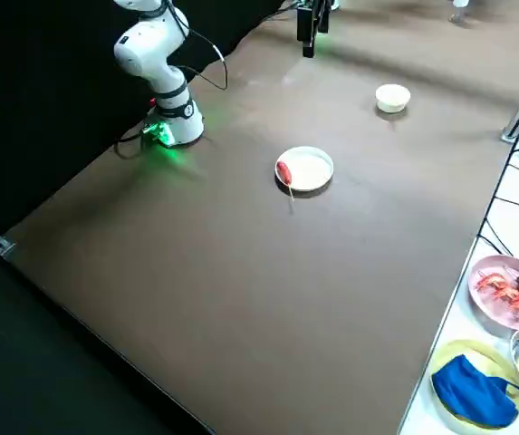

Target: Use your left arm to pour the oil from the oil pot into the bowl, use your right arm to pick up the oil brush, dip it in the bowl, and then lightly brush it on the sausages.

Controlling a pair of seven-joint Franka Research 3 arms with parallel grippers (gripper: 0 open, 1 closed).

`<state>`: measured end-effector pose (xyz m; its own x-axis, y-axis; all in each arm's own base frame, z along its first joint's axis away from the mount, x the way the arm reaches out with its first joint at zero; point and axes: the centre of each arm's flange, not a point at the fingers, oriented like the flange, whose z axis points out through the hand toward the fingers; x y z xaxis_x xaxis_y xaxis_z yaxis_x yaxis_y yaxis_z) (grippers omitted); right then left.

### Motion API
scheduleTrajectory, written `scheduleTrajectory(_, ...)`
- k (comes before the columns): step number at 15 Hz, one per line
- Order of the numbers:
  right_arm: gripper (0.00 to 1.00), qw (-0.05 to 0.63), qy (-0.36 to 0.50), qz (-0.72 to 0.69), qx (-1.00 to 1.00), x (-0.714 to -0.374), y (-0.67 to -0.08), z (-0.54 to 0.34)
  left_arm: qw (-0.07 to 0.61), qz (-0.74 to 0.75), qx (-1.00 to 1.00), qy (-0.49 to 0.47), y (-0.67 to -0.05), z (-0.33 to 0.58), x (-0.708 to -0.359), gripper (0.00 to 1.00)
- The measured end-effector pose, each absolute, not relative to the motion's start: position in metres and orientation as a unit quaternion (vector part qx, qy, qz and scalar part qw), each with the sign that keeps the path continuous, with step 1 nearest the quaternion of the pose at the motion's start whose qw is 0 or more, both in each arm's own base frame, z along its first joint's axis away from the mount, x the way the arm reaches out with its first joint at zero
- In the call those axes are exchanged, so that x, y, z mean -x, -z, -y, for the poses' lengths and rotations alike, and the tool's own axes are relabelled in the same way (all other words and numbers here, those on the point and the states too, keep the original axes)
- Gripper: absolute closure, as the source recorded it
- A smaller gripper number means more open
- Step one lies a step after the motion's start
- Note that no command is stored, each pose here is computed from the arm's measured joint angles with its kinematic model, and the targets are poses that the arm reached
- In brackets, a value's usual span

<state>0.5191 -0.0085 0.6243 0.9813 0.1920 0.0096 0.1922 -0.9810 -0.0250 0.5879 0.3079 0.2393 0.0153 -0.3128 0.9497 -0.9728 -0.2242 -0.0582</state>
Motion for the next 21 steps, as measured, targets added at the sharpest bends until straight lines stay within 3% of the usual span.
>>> scheduleTrajectory(16,0.0,0.014,-0.002,0.106,0.994,-0.518,-0.622,-0.001,0.373,0.493,-0.622,-0.481,-0.255,-0.316,-0.586,0.0)
scheduleTrajectory(21,0.0,0.014,-0.003,0.106,0.994,-0.518,-0.622,-0.001,0.393,0.489,-0.603,-0.493,-0.219,-0.314,-0.574,0.0)
